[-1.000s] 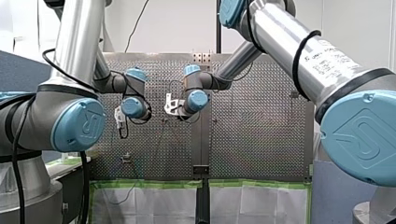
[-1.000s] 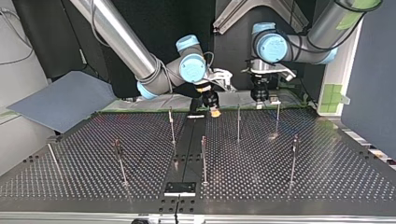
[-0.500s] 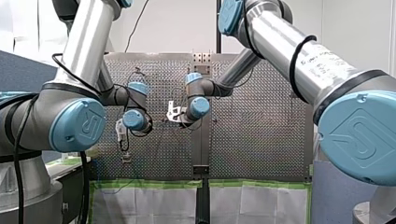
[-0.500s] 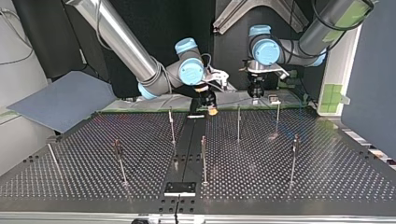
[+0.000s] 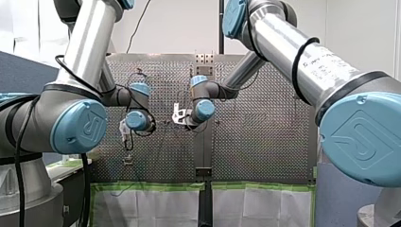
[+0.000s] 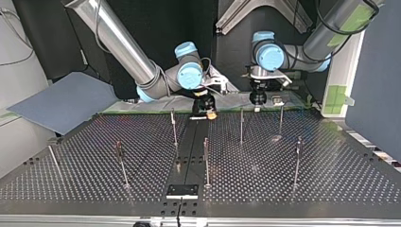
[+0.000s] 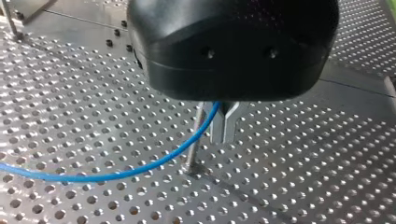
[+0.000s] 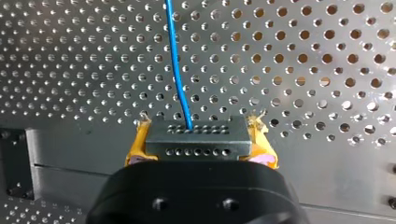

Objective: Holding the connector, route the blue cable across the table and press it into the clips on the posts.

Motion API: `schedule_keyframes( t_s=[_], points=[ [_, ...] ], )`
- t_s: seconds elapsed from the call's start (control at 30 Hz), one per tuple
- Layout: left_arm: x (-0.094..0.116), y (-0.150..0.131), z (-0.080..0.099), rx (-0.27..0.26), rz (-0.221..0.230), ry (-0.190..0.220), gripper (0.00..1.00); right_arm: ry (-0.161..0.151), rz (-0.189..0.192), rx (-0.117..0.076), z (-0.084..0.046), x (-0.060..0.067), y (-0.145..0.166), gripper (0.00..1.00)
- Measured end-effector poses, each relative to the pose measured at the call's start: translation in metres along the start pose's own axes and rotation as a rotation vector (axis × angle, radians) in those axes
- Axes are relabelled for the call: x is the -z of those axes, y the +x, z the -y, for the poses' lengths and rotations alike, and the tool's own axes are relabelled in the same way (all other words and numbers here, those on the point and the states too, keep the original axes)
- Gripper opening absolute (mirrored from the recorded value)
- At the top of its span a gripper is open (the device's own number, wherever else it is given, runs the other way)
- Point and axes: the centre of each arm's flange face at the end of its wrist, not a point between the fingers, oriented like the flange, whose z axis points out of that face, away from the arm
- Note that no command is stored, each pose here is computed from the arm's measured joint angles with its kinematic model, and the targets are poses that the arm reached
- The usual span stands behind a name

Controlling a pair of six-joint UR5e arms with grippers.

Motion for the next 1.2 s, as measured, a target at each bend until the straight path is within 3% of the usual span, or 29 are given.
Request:
schedule_keyframes(
  t_s=[0.37, 0.73, 0.93, 1.2],
  points=[
    [-0.010, -0.010, 0.000, 0.011, 0.014, 0.002, 0.00, 0.016, -0.019, -0.003, -0.001, -0.004, 0.010, 0.00],
    [0.003, 0.000, 0.001, -0.034, -0.064, -0.045, 0.00, 0.027, -0.003, 0.000, 0.002, -0.002, 0.009, 0.00],
    [0.016, 0.004, 0.004, -0.047, -0.114, -0.050, 0.00, 0.026, 0.019, 0.002, 0.003, 0.002, 0.009, 0.00],
    [0.023, -0.006, 0.009, -0.026, -0.110, -0.034, 0.00, 0.025, -0.008, -0.002, 0.002, 0.009, 0.032, 0.00]
  ],
)
